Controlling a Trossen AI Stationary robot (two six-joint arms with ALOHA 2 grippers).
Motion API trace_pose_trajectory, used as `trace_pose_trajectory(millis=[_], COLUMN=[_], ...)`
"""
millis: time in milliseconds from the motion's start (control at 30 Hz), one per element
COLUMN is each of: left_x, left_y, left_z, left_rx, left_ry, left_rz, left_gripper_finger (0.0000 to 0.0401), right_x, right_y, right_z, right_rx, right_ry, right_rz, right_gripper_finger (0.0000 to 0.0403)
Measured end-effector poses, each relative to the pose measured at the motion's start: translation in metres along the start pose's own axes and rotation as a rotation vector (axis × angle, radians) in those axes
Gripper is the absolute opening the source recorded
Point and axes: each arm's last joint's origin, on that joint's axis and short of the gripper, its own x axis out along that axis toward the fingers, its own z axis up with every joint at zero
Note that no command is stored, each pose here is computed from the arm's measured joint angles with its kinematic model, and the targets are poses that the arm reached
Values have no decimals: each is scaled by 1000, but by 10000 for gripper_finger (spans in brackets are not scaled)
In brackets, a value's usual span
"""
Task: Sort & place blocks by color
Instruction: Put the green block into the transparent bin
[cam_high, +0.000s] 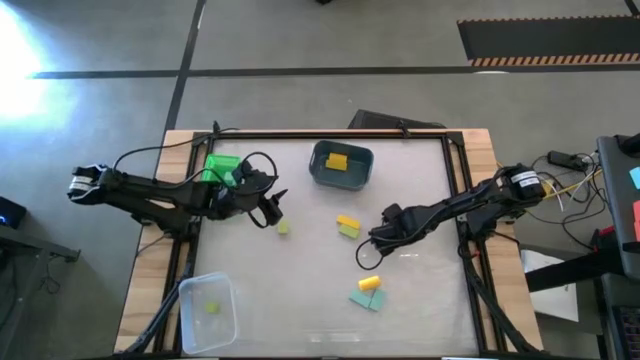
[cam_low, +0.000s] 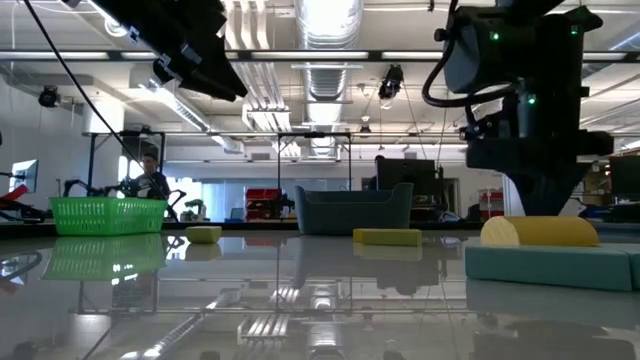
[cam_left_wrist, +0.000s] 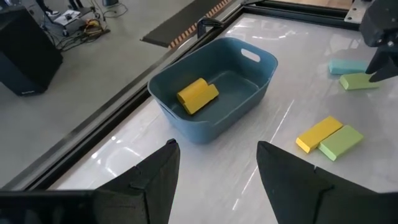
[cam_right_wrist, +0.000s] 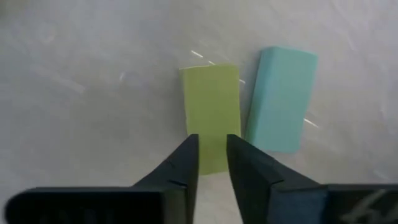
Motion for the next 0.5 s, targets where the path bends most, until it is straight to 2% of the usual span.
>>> trace_pose_trajectory(millis=[133,233,367,500], left_x=[0,0,0,0], left_y=[0,0,0,0], left_z=[0,0,0,0], left_rx=[19,26,36,44], left_ry=[0,0,0,-1], left_rz=[0,0,0,0], left_gripper_finger=[198,198,198,198], right_x=[0,0,0,-5], right_y=[1,3,3,3], right_z=[0,1,1,1], right_rx=[-9,-16,-45,-73], right_ry=[-4,-10,-9,-7], right_rz=[14,30,38,63], right_gripper_finger=[22,13,29,74])
